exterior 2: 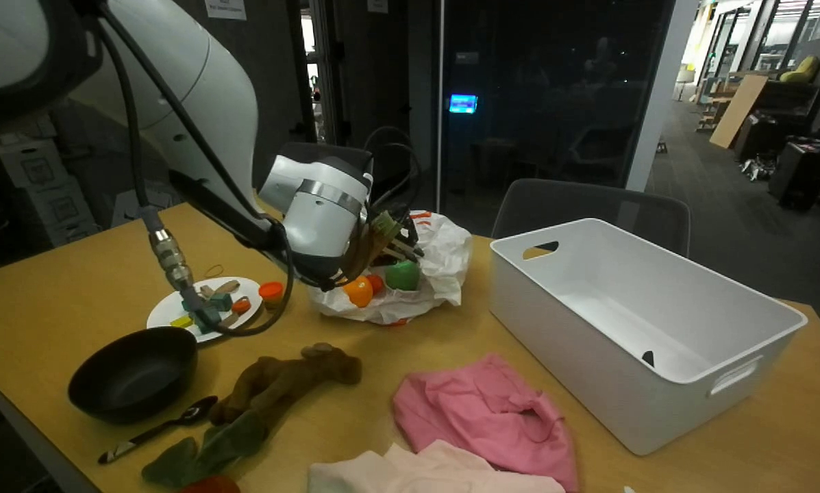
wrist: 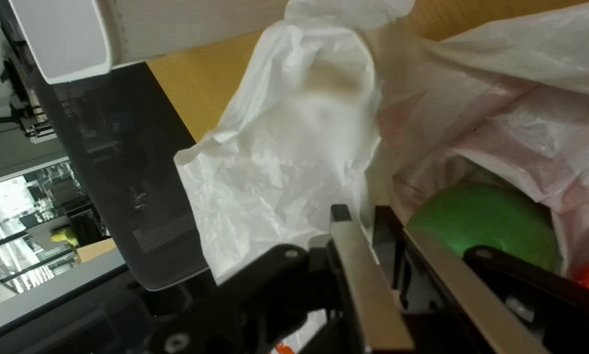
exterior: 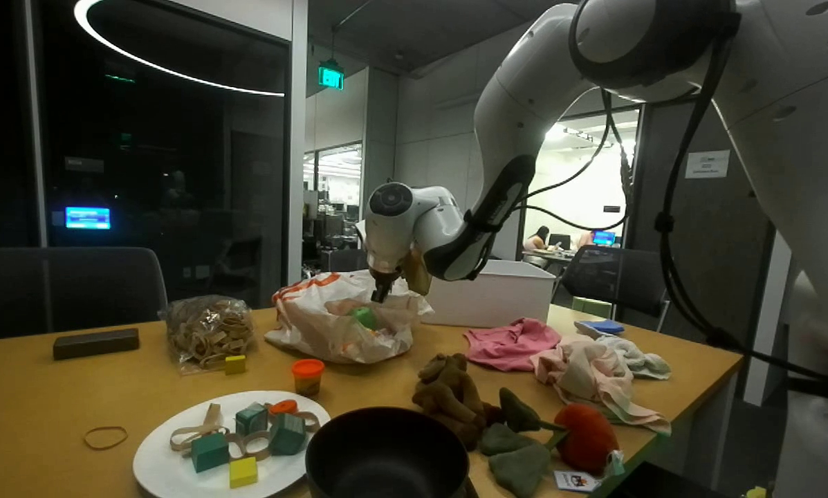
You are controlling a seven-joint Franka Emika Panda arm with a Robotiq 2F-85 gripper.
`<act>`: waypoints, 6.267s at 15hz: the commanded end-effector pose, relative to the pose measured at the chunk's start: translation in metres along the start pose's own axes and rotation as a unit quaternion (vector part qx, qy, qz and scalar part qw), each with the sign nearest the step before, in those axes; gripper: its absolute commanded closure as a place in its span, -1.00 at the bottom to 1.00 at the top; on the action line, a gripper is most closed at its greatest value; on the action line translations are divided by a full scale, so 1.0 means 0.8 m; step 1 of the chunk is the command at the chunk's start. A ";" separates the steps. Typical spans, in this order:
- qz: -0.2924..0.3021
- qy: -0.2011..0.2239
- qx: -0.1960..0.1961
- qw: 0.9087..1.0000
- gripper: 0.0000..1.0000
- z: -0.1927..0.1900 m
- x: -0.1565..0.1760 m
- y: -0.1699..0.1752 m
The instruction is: Push the plastic backward, then put the apple and moose toy in the plastic bag
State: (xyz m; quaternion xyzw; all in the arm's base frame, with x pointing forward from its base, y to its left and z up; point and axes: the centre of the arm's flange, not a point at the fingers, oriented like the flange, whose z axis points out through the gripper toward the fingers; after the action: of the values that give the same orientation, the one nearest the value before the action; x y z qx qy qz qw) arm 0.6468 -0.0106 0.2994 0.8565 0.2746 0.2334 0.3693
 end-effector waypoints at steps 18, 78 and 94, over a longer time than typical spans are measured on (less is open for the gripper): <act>0.093 -0.034 0.001 0.995 0.16 -0.069 -0.006 0.064; 0.143 -0.154 0.411 0.887 0.78 -0.118 -0.115 -0.018; 0.206 -0.001 0.174 0.963 0.79 -0.190 0.019 0.029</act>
State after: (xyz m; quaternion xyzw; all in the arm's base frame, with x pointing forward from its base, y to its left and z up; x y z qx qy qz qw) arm 0.5652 0.0369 0.4090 0.9577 0.1302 0.2238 0.1259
